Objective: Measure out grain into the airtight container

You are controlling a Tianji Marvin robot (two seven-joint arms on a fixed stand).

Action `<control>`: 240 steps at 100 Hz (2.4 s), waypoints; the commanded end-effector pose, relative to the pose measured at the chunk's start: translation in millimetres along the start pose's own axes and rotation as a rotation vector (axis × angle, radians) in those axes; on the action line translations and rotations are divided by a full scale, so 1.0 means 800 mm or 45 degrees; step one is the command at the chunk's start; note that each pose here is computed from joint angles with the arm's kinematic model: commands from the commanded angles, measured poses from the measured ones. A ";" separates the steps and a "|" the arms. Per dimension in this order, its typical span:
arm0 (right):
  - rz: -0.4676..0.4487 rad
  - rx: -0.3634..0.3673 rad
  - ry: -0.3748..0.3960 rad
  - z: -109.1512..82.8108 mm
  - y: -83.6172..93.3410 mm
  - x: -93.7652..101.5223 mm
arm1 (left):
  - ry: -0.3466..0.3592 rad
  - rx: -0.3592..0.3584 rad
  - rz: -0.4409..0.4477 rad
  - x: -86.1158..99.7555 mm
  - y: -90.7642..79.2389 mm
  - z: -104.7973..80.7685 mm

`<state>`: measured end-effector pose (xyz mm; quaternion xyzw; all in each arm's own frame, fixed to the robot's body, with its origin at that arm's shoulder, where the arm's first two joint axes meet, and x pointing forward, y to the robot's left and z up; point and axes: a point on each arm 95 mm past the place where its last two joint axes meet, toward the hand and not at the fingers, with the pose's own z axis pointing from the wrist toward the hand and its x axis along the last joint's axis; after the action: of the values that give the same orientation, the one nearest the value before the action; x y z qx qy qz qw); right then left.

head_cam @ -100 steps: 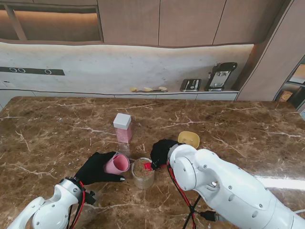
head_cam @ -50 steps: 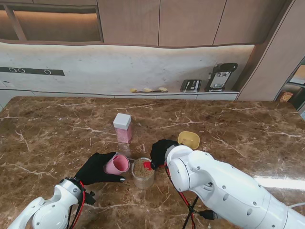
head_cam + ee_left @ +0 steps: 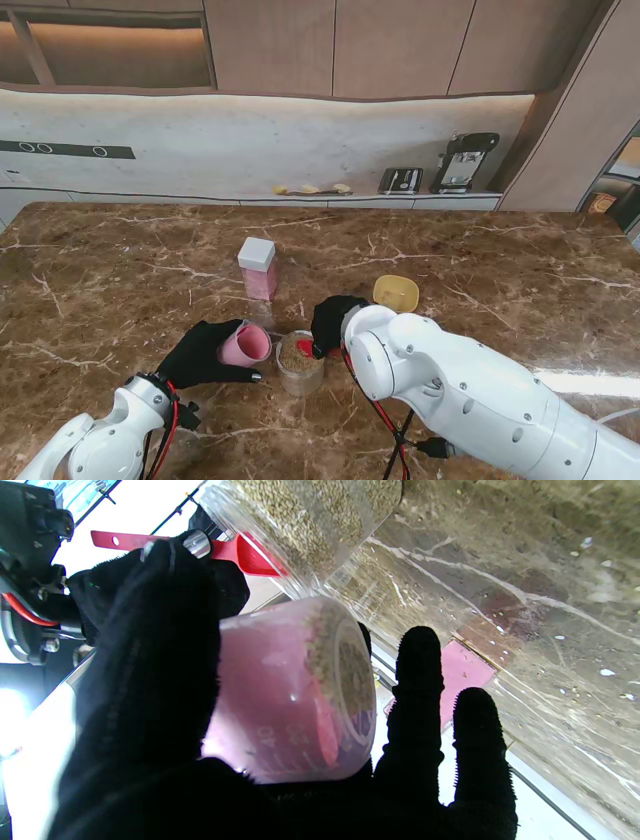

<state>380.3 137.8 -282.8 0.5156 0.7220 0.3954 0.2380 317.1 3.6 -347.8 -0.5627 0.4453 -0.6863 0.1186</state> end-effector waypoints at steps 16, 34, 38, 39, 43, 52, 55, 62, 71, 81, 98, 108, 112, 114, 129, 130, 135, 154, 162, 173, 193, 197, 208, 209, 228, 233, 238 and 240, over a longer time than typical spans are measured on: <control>0.010 0.033 0.022 0.004 -0.008 0.000 | -0.007 -0.003 -0.005 -0.002 0.004 -0.003; 0.022 0.040 0.056 0.005 -0.008 -0.001 | -0.007 -0.002 -0.005 -0.003 0.004 -0.003; 0.022 0.040 0.065 0.005 -0.008 -0.002 | -0.007 -0.002 -0.006 -0.003 0.004 -0.003; 0.023 0.041 0.068 0.005 -0.008 -0.002 | -0.007 -0.002 -0.006 -0.003 0.004 -0.003; 0.024 0.042 0.082 0.006 -0.008 -0.002 | -0.007 -0.003 -0.006 -0.003 0.004 -0.003; 0.021 0.050 0.109 0.007 -0.008 -0.002 | -0.006 -0.004 -0.006 -0.003 0.004 -0.003; 0.021 0.054 0.115 0.007 -0.008 -0.001 | -0.006 -0.004 -0.006 -0.003 0.005 -0.003; 0.017 0.062 0.127 0.008 -0.009 -0.001 | -0.005 -0.004 -0.006 -0.003 0.005 -0.003; 0.010 0.076 0.140 0.009 -0.010 0.000 | -0.005 -0.003 -0.006 -0.003 0.005 -0.003; 0.004 0.091 0.153 0.011 -0.012 0.000 | -0.006 -0.002 -0.006 -0.004 0.005 -0.003; 0.006 0.112 0.178 0.012 -0.012 0.000 | -0.009 -0.002 -0.008 -0.004 0.006 -0.004; 0.017 0.123 0.192 0.012 -0.012 -0.001 | -0.010 -0.002 -0.009 -0.005 0.006 -0.004; 0.024 0.128 0.196 0.012 -0.012 -0.002 | -0.011 -0.002 -0.009 -0.005 0.006 -0.004; 0.026 0.131 0.198 0.012 -0.012 -0.002 | -0.011 -0.003 -0.009 -0.005 0.006 -0.004; 0.039 0.167 0.220 0.013 -0.013 -0.005 | -0.011 -0.003 -0.011 -0.005 0.007 -0.004; 0.040 0.169 0.222 0.013 -0.013 -0.005 | -0.011 -0.003 -0.011 -0.005 0.007 -0.004; 0.047 0.175 0.227 0.013 -0.014 -0.006 | -0.012 -0.003 -0.011 -0.005 0.007 -0.003; 0.070 0.195 0.243 0.013 -0.013 -0.008 | -0.012 -0.003 -0.010 -0.005 0.006 -0.003; 0.086 0.200 0.250 0.014 -0.013 -0.009 | -0.011 -0.003 -0.010 -0.005 0.006 -0.003; 0.114 0.197 0.254 0.014 -0.013 -0.011 | -0.013 -0.003 -0.010 -0.006 0.006 -0.003; 0.194 0.209 0.255 0.017 -0.013 -0.018 | -0.013 -0.004 -0.009 -0.006 0.006 -0.003; 0.216 0.216 0.259 0.018 -0.013 -0.020 | -0.012 -0.004 -0.008 -0.006 0.006 -0.003; 0.270 0.228 0.263 0.020 -0.013 -0.025 | -0.012 -0.006 -0.007 -0.006 0.006 -0.002; 0.276 0.231 0.265 0.020 -0.013 -0.026 | -0.012 -0.006 -0.007 -0.006 0.006 -0.002; 0.375 0.257 0.274 0.023 -0.013 -0.033 | -0.011 -0.009 -0.007 -0.005 0.006 -0.001; 0.395 0.261 0.273 0.024 -0.012 -0.035 | -0.012 -0.010 -0.007 -0.005 0.006 -0.001; 0.418 0.267 0.274 0.024 -0.011 -0.038 | -0.012 -0.011 -0.006 -0.005 0.006 -0.001; 0.431 0.271 0.276 0.024 -0.011 -0.039 | -0.012 -0.011 -0.005 -0.005 0.006 -0.001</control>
<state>400.5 117.8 -298.1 0.5919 0.6895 0.4149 0.0448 317.8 5.0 -351.1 -0.5645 0.4449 -0.6850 0.1190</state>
